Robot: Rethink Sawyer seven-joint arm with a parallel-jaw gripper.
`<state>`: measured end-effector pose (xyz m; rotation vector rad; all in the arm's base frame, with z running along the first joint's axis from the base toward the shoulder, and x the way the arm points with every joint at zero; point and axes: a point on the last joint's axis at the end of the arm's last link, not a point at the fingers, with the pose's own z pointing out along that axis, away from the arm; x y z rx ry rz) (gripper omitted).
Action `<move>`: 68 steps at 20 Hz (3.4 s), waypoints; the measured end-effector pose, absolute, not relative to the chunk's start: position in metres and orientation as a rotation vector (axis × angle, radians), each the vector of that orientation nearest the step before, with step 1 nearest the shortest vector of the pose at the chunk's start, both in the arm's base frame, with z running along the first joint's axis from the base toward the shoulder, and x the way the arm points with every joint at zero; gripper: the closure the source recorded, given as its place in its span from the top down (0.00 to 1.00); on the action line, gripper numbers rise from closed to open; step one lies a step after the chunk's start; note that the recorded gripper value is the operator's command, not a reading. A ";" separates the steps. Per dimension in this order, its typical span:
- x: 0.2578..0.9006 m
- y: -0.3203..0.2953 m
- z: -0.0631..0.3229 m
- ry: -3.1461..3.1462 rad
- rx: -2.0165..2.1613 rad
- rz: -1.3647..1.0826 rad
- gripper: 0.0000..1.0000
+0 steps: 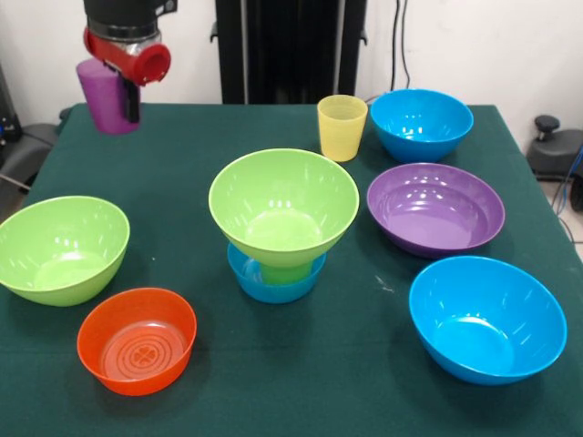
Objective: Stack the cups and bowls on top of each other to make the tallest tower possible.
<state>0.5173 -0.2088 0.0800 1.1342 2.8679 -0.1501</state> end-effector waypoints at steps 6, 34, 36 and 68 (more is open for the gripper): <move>0.532 -0.187 0.100 2.899 1.113 -0.158 0.00; 0.636 -0.051 0.159 3.031 0.817 -0.282 0.00; 0.646 -0.039 0.168 3.051 0.802 -0.314 0.00; 0.646 -0.022 0.101 3.276 0.890 -0.512 0.00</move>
